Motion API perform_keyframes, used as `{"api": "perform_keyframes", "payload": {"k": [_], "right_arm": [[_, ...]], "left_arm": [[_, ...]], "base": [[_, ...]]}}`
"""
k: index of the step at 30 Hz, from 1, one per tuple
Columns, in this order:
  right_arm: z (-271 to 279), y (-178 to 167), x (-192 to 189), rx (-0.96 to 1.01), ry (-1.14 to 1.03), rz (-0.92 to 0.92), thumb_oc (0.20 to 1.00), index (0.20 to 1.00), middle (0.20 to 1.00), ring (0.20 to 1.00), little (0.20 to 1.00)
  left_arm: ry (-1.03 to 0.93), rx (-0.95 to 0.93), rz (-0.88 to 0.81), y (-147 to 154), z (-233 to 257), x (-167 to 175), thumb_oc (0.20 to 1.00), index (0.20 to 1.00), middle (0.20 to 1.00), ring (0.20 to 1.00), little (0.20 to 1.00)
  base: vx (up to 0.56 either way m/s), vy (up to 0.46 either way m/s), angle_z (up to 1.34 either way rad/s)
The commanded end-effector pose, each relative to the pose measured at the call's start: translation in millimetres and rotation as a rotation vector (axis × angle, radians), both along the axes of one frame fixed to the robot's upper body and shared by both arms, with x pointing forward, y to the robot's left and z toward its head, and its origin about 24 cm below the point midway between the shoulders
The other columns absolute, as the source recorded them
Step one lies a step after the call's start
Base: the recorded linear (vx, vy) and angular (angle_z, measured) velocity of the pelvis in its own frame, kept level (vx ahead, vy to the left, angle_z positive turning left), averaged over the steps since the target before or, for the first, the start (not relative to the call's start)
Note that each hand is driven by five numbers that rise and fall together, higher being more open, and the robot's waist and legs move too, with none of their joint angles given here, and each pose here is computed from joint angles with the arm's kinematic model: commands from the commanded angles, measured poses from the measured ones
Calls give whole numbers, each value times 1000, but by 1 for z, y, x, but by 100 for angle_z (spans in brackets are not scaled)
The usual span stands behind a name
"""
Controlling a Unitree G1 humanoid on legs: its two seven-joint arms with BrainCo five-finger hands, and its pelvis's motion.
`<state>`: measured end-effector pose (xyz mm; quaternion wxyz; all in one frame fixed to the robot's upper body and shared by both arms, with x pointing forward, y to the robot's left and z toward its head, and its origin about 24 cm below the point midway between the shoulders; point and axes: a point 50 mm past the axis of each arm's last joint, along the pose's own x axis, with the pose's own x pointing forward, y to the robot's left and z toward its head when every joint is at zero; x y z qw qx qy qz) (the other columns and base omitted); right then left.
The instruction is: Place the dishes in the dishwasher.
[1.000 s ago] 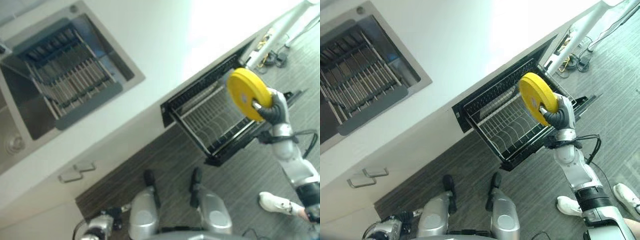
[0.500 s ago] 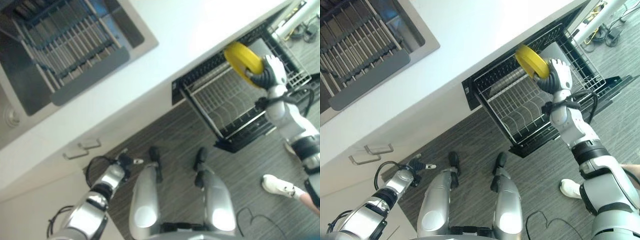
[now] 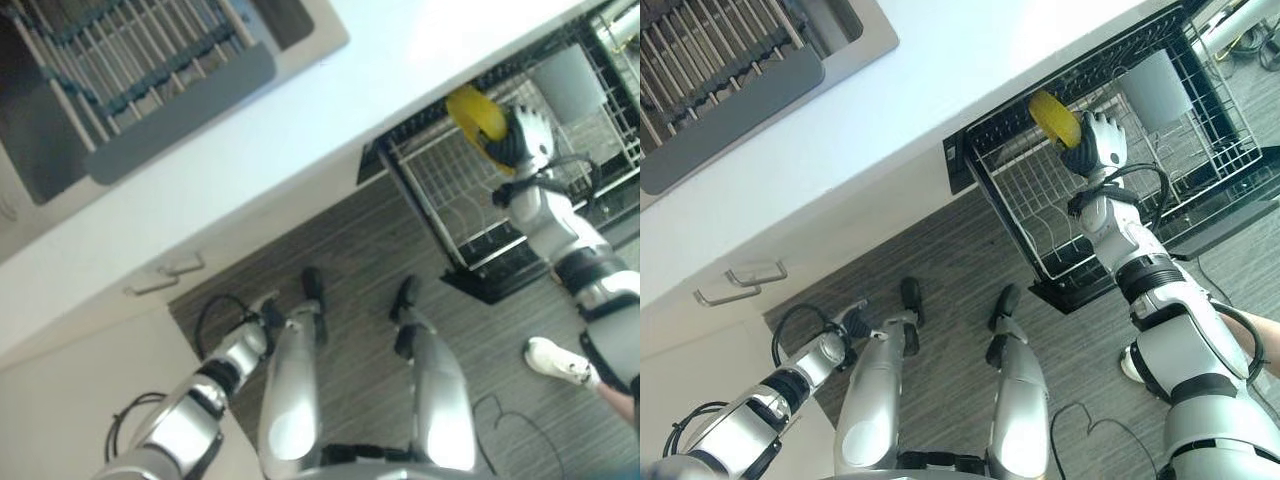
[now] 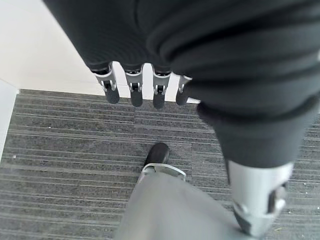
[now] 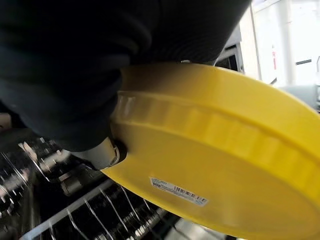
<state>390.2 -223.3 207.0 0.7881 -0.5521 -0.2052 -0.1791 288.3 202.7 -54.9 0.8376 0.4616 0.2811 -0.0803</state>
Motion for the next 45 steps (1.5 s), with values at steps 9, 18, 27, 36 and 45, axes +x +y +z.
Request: {"api": "perform_keyframes", "payload": {"k": [9, 18, 27, 36, 45], "right_arm": [[36, -26, -13, -393, -435, -375, 200, 200, 200, 200, 200], [27, -27, -10, -435, -399, -406, 1000, 1000, 1000, 1000, 1000], [-26, -15, 12, 281, 196, -94, 1000, 1000, 1000, 1000, 1000], [-46, -15, 9, 864, 232, 21, 1000, 1000, 1000, 1000, 1000], [-55, 1, -10, 941, 0, 42, 1000, 1000, 1000, 1000, 1000]], "left_arm": [[-18, -73, 15, -17, -19, -19, 1000, 1000, 1000, 1000, 1000], [-69, -93, 8, -28, -17, -15, 1000, 1000, 1000, 1000, 1000], [-86, -128, -27, -42, -9, -11, 1000, 1000, 1000, 1000, 1000], [-45, -156, 10, -39, -3, -9, 1000, 1000, 1000, 1000, 1000], [68, -155, 131, -24, -33, -41, 1000, 1000, 1000, 1000, 1000]], "base": [[-40, 48, 1], [-38, 13, 4], [2, 35, 3], [9, 68, -1], [0, 16, -6]]}}
